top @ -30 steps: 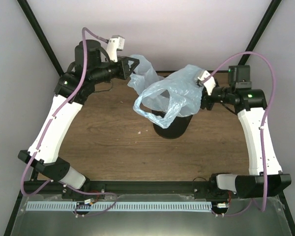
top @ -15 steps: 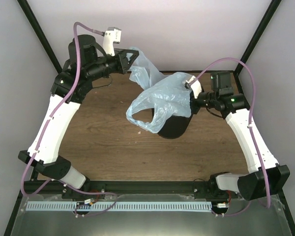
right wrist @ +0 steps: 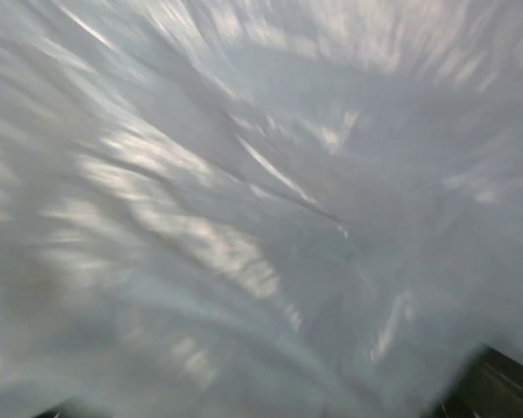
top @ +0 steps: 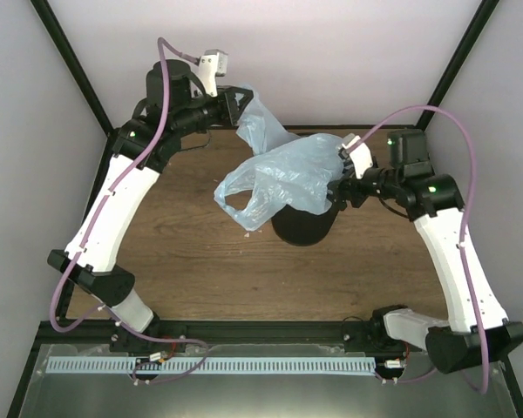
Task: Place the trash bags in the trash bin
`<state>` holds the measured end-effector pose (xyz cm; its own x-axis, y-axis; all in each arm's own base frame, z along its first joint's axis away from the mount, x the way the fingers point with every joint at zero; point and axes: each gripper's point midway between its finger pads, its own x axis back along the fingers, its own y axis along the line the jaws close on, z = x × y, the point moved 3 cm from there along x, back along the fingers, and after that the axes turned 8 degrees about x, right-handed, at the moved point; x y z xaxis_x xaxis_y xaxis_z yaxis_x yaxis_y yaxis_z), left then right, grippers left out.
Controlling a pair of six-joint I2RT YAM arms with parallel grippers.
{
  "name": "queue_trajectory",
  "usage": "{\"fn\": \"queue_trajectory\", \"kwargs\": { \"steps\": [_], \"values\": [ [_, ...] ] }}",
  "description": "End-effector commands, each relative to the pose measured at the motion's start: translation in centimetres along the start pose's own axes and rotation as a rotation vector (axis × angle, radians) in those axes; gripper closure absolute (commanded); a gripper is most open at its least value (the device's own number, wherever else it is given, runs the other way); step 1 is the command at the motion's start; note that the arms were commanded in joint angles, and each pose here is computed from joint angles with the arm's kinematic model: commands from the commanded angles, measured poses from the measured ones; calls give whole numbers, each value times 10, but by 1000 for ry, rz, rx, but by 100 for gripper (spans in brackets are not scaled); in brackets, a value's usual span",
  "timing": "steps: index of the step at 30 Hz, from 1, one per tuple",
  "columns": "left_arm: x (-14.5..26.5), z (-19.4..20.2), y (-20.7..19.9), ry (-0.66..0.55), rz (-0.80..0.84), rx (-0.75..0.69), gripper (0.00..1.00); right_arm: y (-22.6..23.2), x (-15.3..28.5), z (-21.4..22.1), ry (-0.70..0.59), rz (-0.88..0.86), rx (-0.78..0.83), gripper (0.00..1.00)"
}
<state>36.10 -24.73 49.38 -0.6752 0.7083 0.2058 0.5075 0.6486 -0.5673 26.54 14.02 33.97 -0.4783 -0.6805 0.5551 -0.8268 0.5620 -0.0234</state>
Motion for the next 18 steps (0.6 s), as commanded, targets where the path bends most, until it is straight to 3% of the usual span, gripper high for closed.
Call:
{"fn": "queue_trajectory", "kwargs": {
  "steps": [1, 10, 18],
  "values": [
    [6, -14, -3, -56, -16, -35, 96, 5, 42, -16, -7, 113, 61, 12],
    [11, -16, -6, -63, -13, -34, 96, -12, 69, -48, -60, 239, 100, 15],
    [13, -12, -10, -37, 15, -29, 96, -47, 40, -56, -58, 273, 45, 26]
  ]
}}
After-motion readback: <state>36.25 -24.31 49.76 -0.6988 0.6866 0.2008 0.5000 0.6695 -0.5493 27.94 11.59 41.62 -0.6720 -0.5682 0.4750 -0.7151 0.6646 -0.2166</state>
